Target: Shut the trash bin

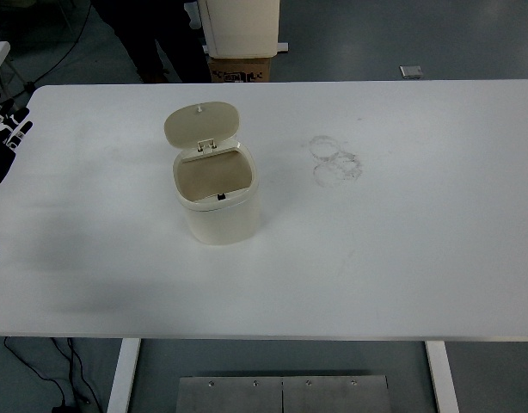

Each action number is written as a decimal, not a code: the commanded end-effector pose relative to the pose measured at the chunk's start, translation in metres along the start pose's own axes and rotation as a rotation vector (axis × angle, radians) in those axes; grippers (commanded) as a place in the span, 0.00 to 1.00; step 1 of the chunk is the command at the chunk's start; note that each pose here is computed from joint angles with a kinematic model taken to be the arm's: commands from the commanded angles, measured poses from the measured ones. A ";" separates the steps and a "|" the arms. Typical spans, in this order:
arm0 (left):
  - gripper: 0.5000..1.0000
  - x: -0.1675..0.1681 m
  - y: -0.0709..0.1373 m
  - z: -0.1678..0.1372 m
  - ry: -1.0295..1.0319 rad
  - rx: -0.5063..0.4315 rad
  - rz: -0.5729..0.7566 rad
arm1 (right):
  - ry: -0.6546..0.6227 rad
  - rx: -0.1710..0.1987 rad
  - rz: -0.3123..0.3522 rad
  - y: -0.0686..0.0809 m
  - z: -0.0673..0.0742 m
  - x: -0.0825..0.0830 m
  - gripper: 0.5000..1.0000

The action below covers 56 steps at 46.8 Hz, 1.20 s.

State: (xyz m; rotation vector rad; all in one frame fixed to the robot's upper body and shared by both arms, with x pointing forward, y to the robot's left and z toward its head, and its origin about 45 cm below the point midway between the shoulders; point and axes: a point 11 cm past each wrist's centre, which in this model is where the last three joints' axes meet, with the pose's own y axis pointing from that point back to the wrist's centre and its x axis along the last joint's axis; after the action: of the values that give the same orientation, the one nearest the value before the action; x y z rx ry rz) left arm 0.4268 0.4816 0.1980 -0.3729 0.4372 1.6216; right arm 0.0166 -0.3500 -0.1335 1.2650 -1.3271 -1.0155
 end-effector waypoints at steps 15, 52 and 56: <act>1.00 -0.028 -0.016 0.048 -0.060 -0.050 -0.082 | 0.001 0.000 0.000 0.000 0.000 0.000 0.98; 1.00 -0.220 -0.033 0.103 -0.702 0.176 -0.570 | -0.001 0.000 0.000 0.000 0.000 0.000 0.98; 1.00 -0.228 -0.032 0.093 -0.805 0.255 -0.588 | 0.001 0.000 0.000 0.000 0.000 0.000 0.98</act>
State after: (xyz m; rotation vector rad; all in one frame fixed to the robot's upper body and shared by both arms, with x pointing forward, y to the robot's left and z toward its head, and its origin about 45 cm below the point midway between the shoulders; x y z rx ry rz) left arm 0.4819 0.3402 0.3910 0.2454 -0.0742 1.0344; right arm 0.0165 -0.3500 -0.1335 1.2651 -1.3262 -1.0156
